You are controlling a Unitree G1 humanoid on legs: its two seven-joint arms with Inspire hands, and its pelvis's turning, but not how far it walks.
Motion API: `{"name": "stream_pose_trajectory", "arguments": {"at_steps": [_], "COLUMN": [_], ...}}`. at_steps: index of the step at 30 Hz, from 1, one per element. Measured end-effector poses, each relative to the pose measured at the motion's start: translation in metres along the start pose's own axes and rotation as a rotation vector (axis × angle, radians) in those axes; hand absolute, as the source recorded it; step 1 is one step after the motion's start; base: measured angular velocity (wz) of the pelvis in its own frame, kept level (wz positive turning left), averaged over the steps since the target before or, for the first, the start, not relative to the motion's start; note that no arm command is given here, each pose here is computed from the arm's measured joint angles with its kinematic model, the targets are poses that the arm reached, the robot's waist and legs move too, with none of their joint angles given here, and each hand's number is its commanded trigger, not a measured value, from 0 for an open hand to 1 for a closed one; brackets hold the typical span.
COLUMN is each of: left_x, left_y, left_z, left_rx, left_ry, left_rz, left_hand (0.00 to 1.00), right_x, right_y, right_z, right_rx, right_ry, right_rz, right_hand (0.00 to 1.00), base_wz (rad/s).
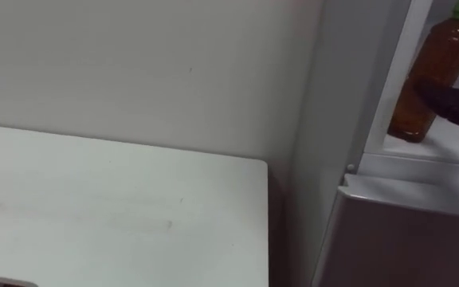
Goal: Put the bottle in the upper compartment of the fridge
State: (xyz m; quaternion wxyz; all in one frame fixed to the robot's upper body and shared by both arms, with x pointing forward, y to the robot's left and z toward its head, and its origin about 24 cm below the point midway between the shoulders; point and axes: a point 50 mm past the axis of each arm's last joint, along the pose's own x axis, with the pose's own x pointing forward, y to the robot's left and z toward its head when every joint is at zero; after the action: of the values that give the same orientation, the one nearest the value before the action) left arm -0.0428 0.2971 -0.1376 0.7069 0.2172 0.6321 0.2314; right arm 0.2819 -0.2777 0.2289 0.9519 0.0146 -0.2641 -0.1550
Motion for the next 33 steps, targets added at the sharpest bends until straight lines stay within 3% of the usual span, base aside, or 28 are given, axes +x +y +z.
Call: {"name": "stream_pose_trajectory", "arguments": {"at_steps": [10, 17, 25, 33], "left_x": [-0.002, -0.007, -0.005, -0.008], "left_y": [-0.007, -0.022, -0.025, -0.038], "left_z": [-0.007, -0.016, -0.007, -0.006], "left_rx": [-0.027, -0.089, -0.111, -0.120], "left_ry": [0.029, 0.082, 0.046, 0.046], "left_rz": [0.007, -0.030, -0.039, -0.062], "left_hand": [0.00, 0.00, 0.00, 0.00], "right_x": [-0.012, -0.041, -0.054, -0.086], "right_y": [-0.004, -0.001, 0.002, 0.002], "right_z": [0.005, 0.001, 0.002, -0.016], "right_rx": [0.030, 0.267, 0.423, 0.721], "right_ry": [-0.032, -0.007, -0.018, 0.086], "right_rz": [-0.026, -0.047, 0.038, 0.034], "right_hand": [0.00, 0.00, 0.00, 0.00], "base_wz": [0.00, -0.08, -0.13, -0.14]}}
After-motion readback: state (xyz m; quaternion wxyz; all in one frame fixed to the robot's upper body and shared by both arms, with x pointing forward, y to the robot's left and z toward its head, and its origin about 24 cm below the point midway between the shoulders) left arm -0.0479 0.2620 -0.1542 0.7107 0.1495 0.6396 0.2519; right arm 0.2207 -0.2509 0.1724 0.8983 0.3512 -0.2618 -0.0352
